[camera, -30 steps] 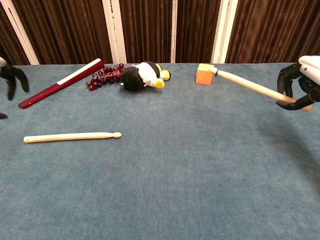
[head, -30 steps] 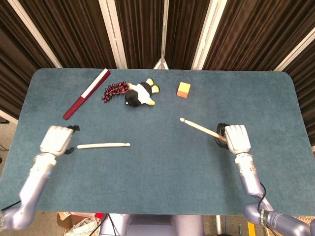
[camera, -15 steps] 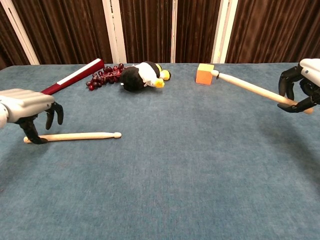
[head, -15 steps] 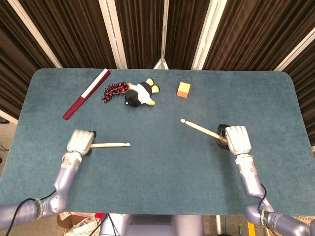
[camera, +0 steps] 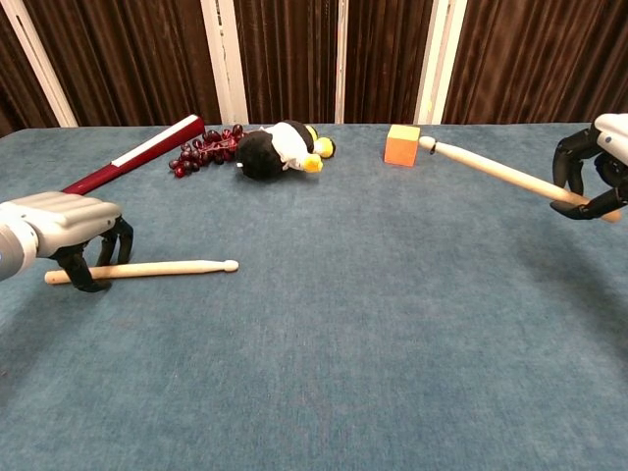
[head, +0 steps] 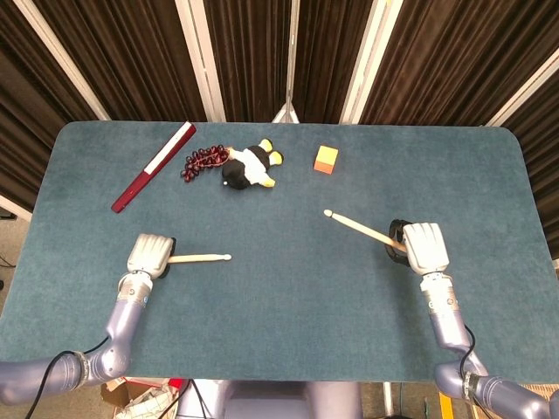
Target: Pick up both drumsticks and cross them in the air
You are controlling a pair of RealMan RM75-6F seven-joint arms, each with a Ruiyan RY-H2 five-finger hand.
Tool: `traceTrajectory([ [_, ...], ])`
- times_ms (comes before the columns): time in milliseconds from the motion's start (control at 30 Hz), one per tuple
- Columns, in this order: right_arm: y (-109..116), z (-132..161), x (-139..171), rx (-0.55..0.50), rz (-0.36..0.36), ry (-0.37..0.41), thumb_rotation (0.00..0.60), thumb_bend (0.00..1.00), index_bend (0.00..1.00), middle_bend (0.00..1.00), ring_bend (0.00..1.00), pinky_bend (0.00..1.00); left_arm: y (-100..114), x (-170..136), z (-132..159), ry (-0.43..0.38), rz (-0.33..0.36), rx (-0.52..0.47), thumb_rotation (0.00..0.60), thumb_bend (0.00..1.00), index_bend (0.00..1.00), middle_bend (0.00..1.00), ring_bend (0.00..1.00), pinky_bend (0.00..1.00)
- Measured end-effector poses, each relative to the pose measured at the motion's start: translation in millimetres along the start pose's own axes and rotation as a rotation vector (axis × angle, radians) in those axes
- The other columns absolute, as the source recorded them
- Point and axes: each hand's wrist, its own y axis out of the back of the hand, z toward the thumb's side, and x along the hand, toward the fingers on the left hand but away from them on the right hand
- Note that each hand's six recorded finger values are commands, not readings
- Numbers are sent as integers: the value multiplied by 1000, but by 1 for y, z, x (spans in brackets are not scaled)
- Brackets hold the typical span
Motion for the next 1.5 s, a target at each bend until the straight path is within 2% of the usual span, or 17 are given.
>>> traceTrajectory([
  [133,0,0,0,2,2,-1,600,522,816,648,839,871,1,-1,3,-12,19,-14,600,580,603,698,870,980],
  [467,0,1,2,1,0,0,600,522,816,648,839,871,17,-2,8,-45,124,-66,600,605,623,724,871,980],
  [767,9,11,-4,-23,-28,6,600,523,816,648,839,871,66,-10,22,-122,268,-136,600,605,626,726,871,980],
  [1100,32,50,-17,-79,-80,64,600,524,820,648,839,871,144,-32,70,-282,422,-205,600,605,630,728,871,980],
  [1200,40,65,-20,-99,-93,81,600,524,822,649,839,871,161,-39,86,-321,453,-209,600,605,631,728,871,980],
  [1500,65,97,-24,-133,-127,113,600,524,824,651,839,871,188,-54,120,-388,492,-209,600,605,633,729,871,980],
])
